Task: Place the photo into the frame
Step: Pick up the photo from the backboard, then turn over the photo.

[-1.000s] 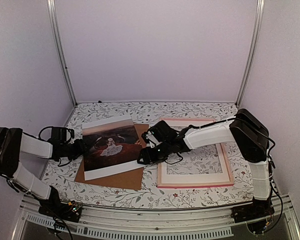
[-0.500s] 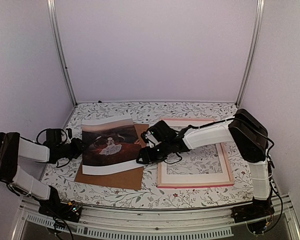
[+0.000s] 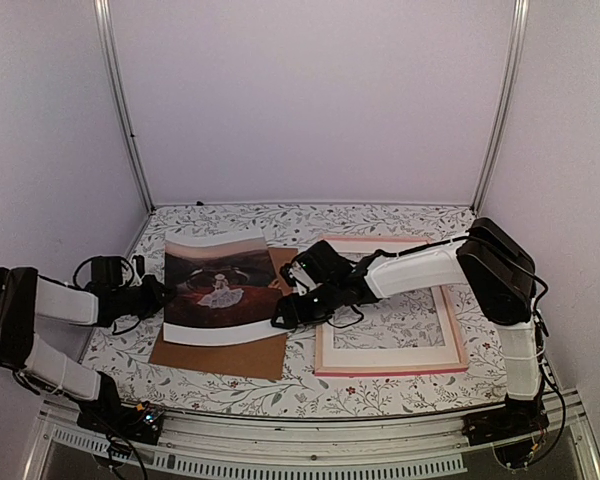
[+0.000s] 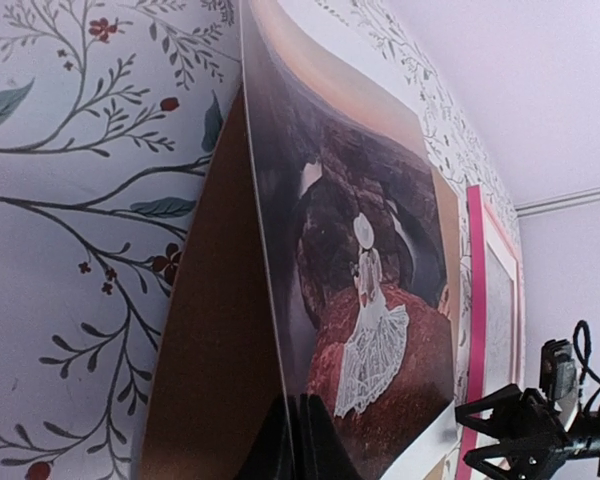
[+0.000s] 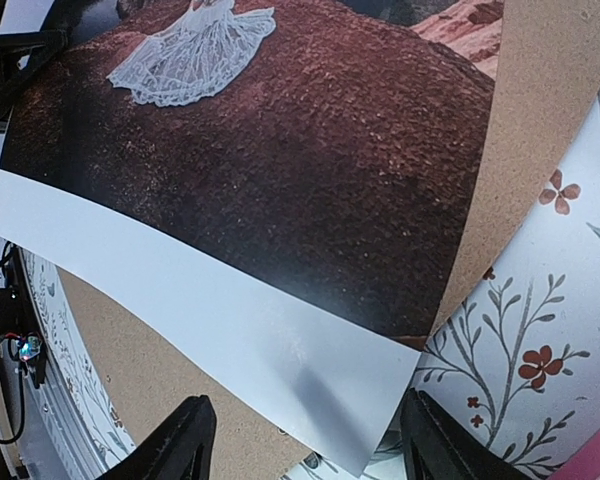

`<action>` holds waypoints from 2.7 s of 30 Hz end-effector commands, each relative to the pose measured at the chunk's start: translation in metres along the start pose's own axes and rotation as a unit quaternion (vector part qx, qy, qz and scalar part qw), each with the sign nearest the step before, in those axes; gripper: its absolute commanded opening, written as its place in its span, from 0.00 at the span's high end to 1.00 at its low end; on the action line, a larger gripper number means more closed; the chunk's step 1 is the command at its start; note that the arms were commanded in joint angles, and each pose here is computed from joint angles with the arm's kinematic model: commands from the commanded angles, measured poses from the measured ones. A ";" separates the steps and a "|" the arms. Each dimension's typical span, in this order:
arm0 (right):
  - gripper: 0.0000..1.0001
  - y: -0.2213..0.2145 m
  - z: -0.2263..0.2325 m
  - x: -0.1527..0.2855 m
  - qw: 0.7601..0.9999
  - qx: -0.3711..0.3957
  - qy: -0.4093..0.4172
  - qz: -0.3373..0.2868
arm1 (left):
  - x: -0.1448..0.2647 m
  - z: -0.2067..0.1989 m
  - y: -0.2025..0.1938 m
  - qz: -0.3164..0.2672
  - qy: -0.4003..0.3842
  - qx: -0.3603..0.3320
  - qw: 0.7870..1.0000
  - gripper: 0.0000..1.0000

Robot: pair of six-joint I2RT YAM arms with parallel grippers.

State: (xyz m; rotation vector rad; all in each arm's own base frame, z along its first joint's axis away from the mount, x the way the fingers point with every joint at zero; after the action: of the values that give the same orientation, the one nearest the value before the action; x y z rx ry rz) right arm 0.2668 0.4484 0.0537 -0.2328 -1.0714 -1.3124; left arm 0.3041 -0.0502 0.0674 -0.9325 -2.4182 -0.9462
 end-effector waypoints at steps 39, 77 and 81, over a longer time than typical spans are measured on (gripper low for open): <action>0.24 0.067 0.011 0.133 0.985 0.063 -0.130 -0.091 | 0.149 -0.194 0.120 -0.035 0.139 -0.300 0.943 1.00; 0.18 0.124 -0.010 0.197 0.983 -0.054 0.031 -0.172 | -0.044 -0.300 -0.094 0.172 -0.014 -0.357 0.918 1.00; 0.18 0.121 -0.015 0.199 0.978 -0.079 0.052 -0.184 | -0.057 -0.298 -0.117 0.179 -0.019 -0.350 0.919 1.00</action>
State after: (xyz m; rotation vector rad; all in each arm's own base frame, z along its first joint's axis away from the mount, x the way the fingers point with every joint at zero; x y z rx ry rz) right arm 0.3543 0.3496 0.2356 -0.1091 -1.0295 -1.6677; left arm 0.2975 -0.3277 0.1981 -1.5500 -1.7398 -1.7147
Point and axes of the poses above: each gripper's point midway between its finger pads, its own x axis back along the fingers, its own z axis along the line the jaws close on, y = z × x, the point moved 3 cm from there along x, back along the fingers, and after that the axes turned 1 degree about -x, right-handed, at the moved point
